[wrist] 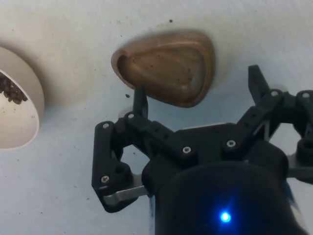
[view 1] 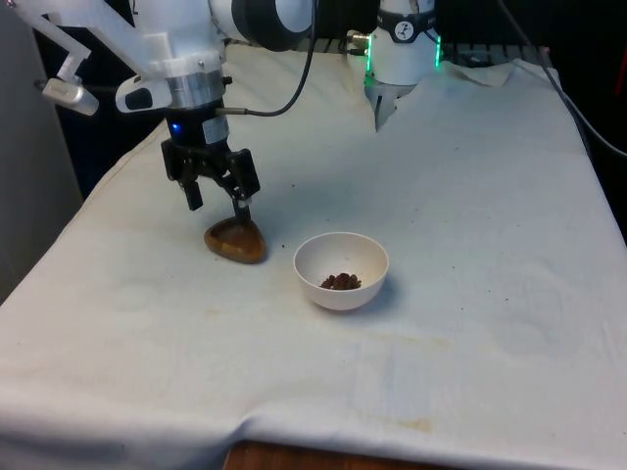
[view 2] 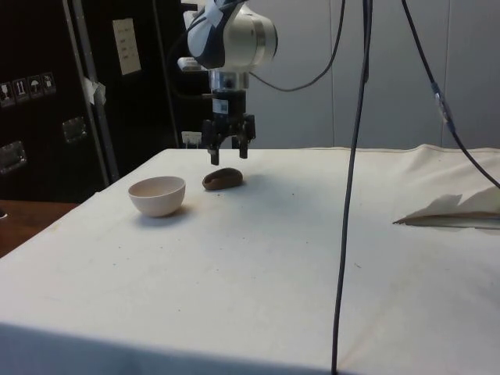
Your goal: Pour the coffee beans from the cup into the bowl.
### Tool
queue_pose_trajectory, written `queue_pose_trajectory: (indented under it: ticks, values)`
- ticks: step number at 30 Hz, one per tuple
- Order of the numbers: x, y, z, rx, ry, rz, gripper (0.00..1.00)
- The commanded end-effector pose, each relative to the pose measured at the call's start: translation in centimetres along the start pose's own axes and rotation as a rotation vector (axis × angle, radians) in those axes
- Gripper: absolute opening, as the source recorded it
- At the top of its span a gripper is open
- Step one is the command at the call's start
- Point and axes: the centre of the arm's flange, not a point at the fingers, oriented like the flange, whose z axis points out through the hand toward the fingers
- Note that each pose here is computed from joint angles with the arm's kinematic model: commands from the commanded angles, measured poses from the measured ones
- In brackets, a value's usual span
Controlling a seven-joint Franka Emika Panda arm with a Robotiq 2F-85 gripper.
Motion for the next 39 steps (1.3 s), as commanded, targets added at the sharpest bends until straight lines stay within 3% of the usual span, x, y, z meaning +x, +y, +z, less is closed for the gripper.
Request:
queue_pose_trajectory:
  ticks: [1,7,8,16,17,18,23,27,39]
  values:
    - [0.0,-0.2,-0.4,-0.002,0.001,0.000,1.00]
    - [0.2,-0.6,-2.3,-0.009,0.010,-0.005,1.00]
    - [0.3,-0.6,-1.9,0.002,0.013,-0.008,1.00]
    - [0.2,-1.6,-4.2,-0.029,0.013,-0.014,1.00]
    - [0.4,-1.5,-4.0,-0.017,0.015,-0.016,1.00]
    - [0.2,-1.6,-4.4,-0.031,0.013,-0.014,1.00]
    - [0.2,-2.3,-5.7,-0.046,0.014,-0.020,1.00]
    - [0.3,-2.3,-6.3,-0.039,0.014,-0.025,1.00]
    - [-2.4,-1.0,-9.2,-0.012,0.019,-0.031,1.00]
